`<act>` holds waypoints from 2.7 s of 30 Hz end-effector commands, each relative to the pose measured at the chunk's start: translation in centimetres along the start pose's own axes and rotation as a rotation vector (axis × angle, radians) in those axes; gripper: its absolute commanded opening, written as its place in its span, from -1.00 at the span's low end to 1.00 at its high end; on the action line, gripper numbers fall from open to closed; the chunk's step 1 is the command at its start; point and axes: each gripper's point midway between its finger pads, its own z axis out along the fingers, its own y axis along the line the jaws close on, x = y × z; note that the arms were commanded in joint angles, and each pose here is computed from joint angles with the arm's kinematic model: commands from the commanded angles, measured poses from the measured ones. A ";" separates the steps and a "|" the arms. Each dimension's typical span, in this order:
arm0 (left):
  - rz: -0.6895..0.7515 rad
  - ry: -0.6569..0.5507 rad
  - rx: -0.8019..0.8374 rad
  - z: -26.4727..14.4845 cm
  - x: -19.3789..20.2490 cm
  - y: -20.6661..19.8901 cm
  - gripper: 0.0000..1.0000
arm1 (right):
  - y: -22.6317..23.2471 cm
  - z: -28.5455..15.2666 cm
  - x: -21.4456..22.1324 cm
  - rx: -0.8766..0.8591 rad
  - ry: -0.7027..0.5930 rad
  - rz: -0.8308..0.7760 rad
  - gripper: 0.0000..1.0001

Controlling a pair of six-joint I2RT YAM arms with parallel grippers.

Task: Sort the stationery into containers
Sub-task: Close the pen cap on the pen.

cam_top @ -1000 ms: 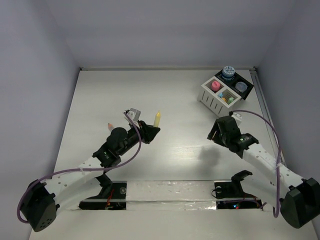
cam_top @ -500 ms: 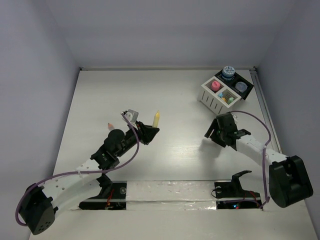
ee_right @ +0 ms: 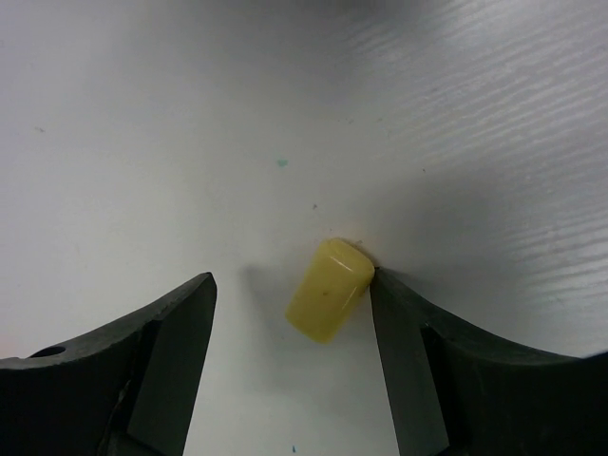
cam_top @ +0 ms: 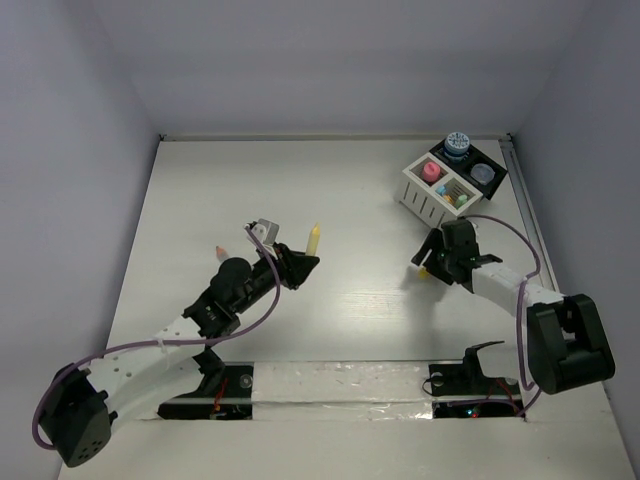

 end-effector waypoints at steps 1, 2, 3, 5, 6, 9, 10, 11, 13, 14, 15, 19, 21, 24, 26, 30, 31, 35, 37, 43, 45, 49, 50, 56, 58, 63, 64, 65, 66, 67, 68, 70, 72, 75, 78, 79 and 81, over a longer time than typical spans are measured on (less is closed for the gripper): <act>0.021 -0.051 0.047 0.2 -1.3 -1.0 -1.00 | 1.1 0.4 -1.1 -0.029 -0.010 -0.029 0.41; 0.021 -0.053 0.048 0.2 -1.4 -1.0 -1.00 | 0.9 0.7 -1.0 -0.021 -0.003 -0.037 0.31; 0.021 -0.052 0.046 0.2 -1.4 -1.0 -1.00 | 0.7 0.8 -0.8 -0.011 0.009 -0.041 0.29; 0.022 -0.053 0.044 0.2 -1.4 -1.0 -1.00 | 0.7 0.9 -0.7 -0.003 0.020 -0.051 0.28; 0.022 -0.051 0.045 0.2 -1.3 -1.0 -1.00 | 0.6 1.0 -0.6 -0.001 0.027 -0.055 0.28; 0.023 -0.049 0.042 0.3 -1.3 -0.9 -1.00 | 0.1 0.9 -0.2 0.020 0.053 -0.079 0.27; 0.023 -0.050 0.043 0.3 -1.3 -0.9 -1.00 | -0.1 0.7 0.1 0.032 0.067 -0.084 0.27; 0.023 -0.047 0.043 0.3 -1.3 -0.9 -1.00 | -0.1 0.6 0.1 0.030 0.072 -0.097 0.26; 0.023 -0.050 0.041 0.3 -1.3 -0.9 -1.00 | -0.3 0.3 0.2 0.036 0.081 -0.105 0.26; 0.025 -0.051 0.041 0.3 -1.4 -0.9 -1.00 | -0.4 -0.1 0.1 0.042 0.079 -0.119 0.26; 0.025 -0.050 0.041 0.3 -1.3 -0.9 -1.00 | -0.3 -0.1 -0.1 0.040 0.072 -0.128 0.26; 0.025 -0.050 0.041 0.3 -1.3 -0.9 -1.00 | -0.2 -0.6 0.0 0.033 0.100 -0.162 0.22; 0.025 -0.050 0.041 0.3 -1.3 -0.9 -1.00 | -0.2 -0.4 0.3 0.043 0.132 -0.177 0.17; 0.025 -0.051 0.038 0.2 -1.4 -0.8 -1.00 | -0.2 -0.1 0.3 0.060 0.176 -0.221 0.14; 0.025 -0.058 0.038 0.2 -1.6 -0.9 -1.00 | -0.1 -0.2 0.0 0.070 0.182 -0.242 0.13; 0.026 -0.059 0.039 0.1 -1.6 -0.9 -1.00 | -0.3 -0.1 -0.8 0.108 0.179 -0.270 0.13; 0.027 -0.061 0.040 0.1 -1.6 -0.9 -1.00 | -0.5 -0.1 -0.7 0.119 0.191 -0.277 0.13; 0.027 -0.068 0.040 0.0 -1.8 -1.0 -1.00 | -0.6 0.4 -0.5 0.132 0.227 -0.300 0.13; 0.028 -0.066 0.039 0.0 -1.7 -0.9 -1.00 | -0.7 0.6 -0.3 0.135 0.240 -0.305 0.13; 0.028 -0.060 0.041 0.1 -1.6 -1.0 -1.00 | -0.6 0.9 0.3 0.133 0.258 -0.311 -0.23; 0.028 -0.057 0.040 0.1 -1.5 -0.9 -1.00 | -0.4 0.8 0.4 0.125 0.246 -0.306 -0.40; 0.027 -0.053 0.046 0.2 -1.5 -1.0 -1.00 | 0.2 -0.3 0.2 0.095 0.207 -0.285 -0.57; 0.027 -0.047 0.045 0.3 -1.3 -0.9 -1.00 | 0.6 -0.7 0.4 0.084 0.203 -0.287 -0.62; 0.024 -0.017 0.066 0.8 -0.5 -1.1 -1.00 | 4.8 -5.0 -1.5 -0.090 0.068 -0.286 -0.70; 0.021 -0.003 0.088 0.9 -0.1 -1.4 -1.00 | 7.8 -6.8 -2.5 -0.215 0.018 -0.263 -0.75; 0.012 0.030 0.126 1.7 1.0 -1.8 -1.00 | 16.5 -10.9 -4.4 -0.515 -0.096 -0.235 -0.76; 0.013 0.029 0.139 1.8 1.0 -2.0 -1.00 | 18.7 -11.8 -5.9 -0.570 -0.165 -0.227 -0.75; 0.010 0.041 0.134 2.0 1.4 -1.8 -1.00 | 20.4 -12.5 -5.6 -0.615 -0.179 -0.236 -0.75; 0.012 0.042 0.133 2.1 1.4 -1.7 -1.00 | 21.5 -12.8 -5.8 -0.644 -0.192 -0.224 -0.75; 0.013 0.044 0.131 2.1 1.5 -1.7 -1.00 | 23.3 -12.9 -6.6 -0.692 -0.237 -0.205 -0.75; 0.014 0.046 0.126 2.2 1.6 -1.5 -1.00 | 24.5 -13.4 -6.8 -0.725 -0.260 -0.199 -0.75; 0.019 0.049 0.117 2.3 1.8 -1.3 -1.00 | 26.9 -14.1 -6.9 -0.766 -0.318 -0.189 -0.75; 0.025 0.048 0.107 2.4 1.8 -1.1 -1.00 | 29.1 -14.5 -5.9 -0.810 -0.321 -0.201 -0.75; 0.028 0.052 0.087 2.5 2.0 -0.6 -1.00 | 31.1 -14.7 -5.9 -0.824 -0.372 -0.212 -0.74; 0.030 0.059 0.071 2.7 2.1 -0.3 -1.00 | 31.9 -14.3 -5.2 -0.825 -0.377 -0.224 -0.74; 0.030 0.056 0.063 2.8 2.0 -0.2 -1.00 | 32.1 -14.5 -5.0 -0.829 -0.379 -0.224 -0.74; 0.029 0.066 0.052 2.9 2.3 0.0 -1.00 | 32.1 -14.2 -5.0 -0.825 -0.380 -0.228 -0.73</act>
